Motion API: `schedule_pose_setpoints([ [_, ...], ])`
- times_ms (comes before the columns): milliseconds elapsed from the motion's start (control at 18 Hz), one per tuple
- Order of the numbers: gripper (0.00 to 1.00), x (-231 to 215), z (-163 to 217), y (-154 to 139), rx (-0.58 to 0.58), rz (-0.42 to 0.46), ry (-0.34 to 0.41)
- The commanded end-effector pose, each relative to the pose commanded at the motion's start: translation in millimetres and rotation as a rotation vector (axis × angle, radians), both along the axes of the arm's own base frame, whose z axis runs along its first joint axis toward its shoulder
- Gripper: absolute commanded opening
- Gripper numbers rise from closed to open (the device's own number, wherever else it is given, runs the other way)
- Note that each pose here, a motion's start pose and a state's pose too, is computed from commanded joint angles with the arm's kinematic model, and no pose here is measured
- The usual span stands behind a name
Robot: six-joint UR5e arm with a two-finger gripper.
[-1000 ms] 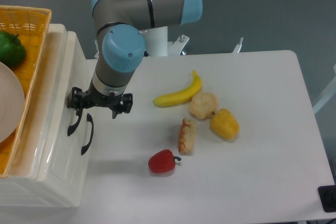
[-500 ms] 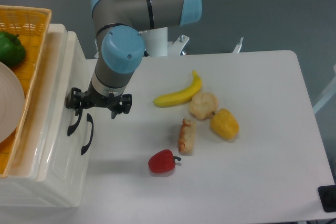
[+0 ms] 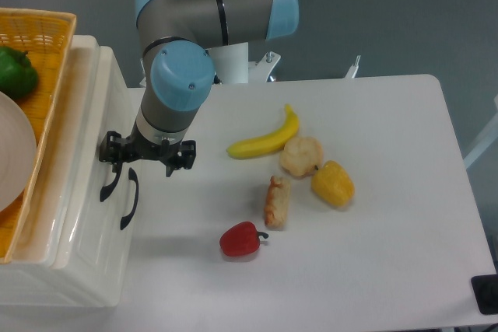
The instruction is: Slide the top white drawer open
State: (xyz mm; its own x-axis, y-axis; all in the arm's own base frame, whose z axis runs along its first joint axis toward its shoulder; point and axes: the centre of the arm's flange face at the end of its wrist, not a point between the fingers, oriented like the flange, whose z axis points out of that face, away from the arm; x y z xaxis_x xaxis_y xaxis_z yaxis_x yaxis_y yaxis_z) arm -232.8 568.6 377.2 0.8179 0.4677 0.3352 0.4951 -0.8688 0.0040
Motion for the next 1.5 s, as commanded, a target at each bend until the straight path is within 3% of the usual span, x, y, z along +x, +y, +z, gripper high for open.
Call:
schedule_pose_setpoints([
  [833,1.0,-1.0,2.8,-0.8,-0.006,-0.007,0.025],
  [1500,1.0,-6.1,4.7,-5.9,-0.044,-0.025,0.089],
])
